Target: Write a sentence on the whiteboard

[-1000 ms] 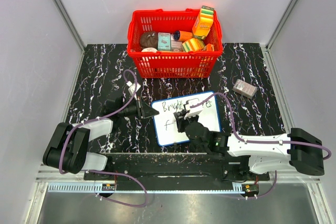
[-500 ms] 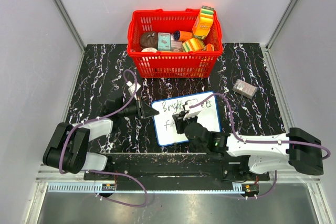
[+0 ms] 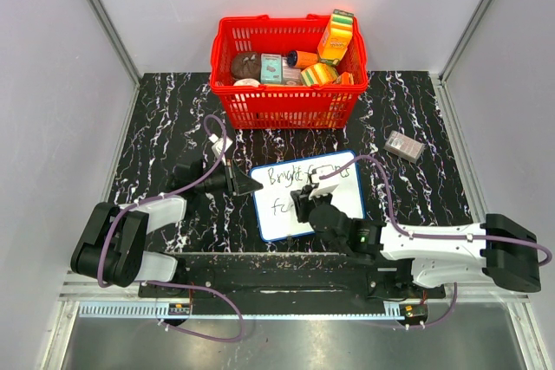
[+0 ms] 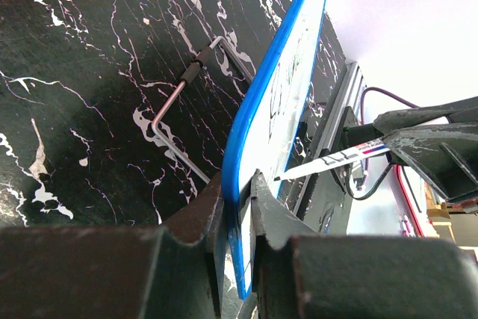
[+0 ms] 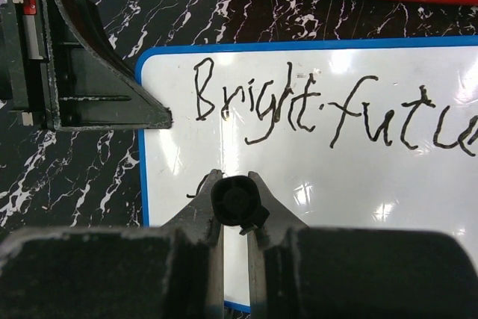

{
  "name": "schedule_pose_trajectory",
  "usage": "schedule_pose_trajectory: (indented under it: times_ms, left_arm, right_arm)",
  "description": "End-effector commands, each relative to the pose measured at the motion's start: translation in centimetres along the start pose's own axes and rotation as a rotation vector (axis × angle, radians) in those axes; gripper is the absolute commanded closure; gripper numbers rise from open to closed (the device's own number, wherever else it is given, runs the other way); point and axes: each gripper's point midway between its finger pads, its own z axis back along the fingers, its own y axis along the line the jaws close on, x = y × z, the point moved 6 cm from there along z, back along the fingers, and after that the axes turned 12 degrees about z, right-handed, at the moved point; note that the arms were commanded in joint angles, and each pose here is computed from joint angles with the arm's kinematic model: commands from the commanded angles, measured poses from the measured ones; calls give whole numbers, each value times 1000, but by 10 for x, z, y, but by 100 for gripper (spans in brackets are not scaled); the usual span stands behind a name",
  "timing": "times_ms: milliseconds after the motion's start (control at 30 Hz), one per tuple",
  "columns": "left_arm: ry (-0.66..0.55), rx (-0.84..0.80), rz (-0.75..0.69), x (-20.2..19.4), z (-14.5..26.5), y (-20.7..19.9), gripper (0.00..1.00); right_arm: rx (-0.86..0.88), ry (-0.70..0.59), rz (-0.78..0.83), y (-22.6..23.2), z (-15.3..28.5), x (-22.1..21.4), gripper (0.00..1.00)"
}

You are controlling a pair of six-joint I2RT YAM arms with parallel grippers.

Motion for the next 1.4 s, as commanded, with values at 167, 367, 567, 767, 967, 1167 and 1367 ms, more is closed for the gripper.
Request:
schedule_pose_trajectory:
  times_ms: [167,367,567,767,967,1167,1367]
  left_arm:
    - [-51,115,-67,6,-2,22,100]
    - [-51,115,-66,6,-2,22,100]
    - [-51,113,-68,6,-2,22,100]
    - [-51,113,-69,6,-2,22,100]
    - [-50,112,-69,6,-2,22,100]
    - [-50,113,-67,6,-2,22,100]
    - [-50,114,-66,6,-2,23,100]
  right_arm:
    - [-80,-65,-1,-8,-3,20,100]
    - [-53,-75,22,6,-12,27,100]
    - [-25,-80,12,12,-13,30,100]
    - [-17,-109,-24,1,-2,38,100]
    - [-55,-124,-20,-10,5,43,100]
    - [-84,-108,0,-13,1,37,100]
    - [-93,-94,0,-14,-4,31,100]
